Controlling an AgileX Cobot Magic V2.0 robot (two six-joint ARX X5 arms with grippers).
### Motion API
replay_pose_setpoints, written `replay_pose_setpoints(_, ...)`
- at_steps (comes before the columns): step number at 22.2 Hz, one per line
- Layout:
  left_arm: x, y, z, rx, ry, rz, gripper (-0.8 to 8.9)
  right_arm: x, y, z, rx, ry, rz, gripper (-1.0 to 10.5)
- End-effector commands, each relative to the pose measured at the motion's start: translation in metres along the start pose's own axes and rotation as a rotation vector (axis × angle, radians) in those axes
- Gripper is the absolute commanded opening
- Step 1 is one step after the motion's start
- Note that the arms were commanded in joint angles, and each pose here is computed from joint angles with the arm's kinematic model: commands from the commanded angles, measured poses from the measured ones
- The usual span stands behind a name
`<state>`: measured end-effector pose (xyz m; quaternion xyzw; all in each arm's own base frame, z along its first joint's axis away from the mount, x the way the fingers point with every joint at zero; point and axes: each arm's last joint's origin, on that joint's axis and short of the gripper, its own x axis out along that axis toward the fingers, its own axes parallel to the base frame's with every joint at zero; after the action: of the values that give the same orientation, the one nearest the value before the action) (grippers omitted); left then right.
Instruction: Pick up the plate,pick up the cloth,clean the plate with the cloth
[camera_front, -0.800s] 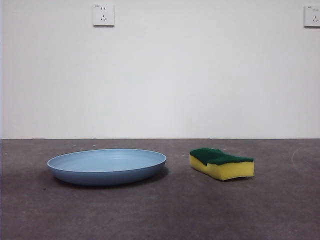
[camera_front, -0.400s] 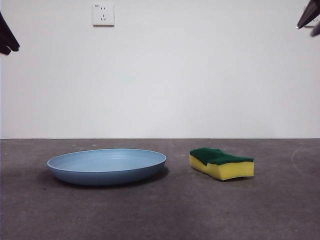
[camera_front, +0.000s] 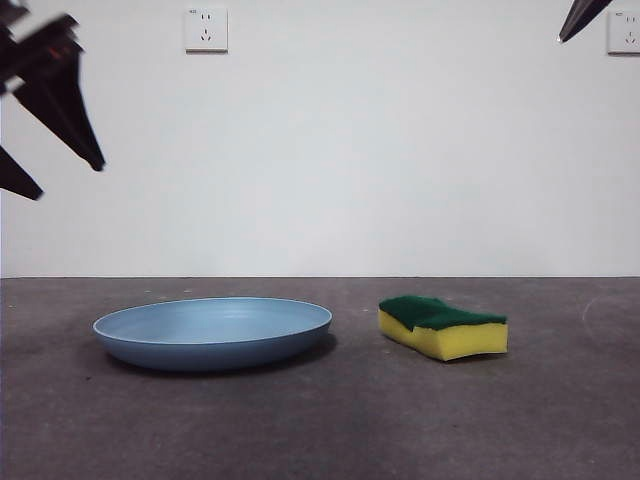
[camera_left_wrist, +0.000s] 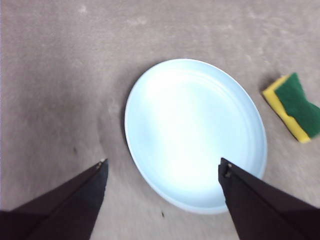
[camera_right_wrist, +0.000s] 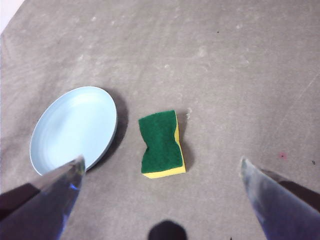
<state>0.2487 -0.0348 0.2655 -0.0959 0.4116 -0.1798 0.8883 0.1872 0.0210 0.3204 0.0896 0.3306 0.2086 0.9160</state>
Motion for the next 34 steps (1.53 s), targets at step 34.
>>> replay_pose_setpoints(34,0.149,0.013,0.002,0.045,0.389,0.127,2.35,0.001,0.005,-0.001,0.011,0.026,0.02,5.3)
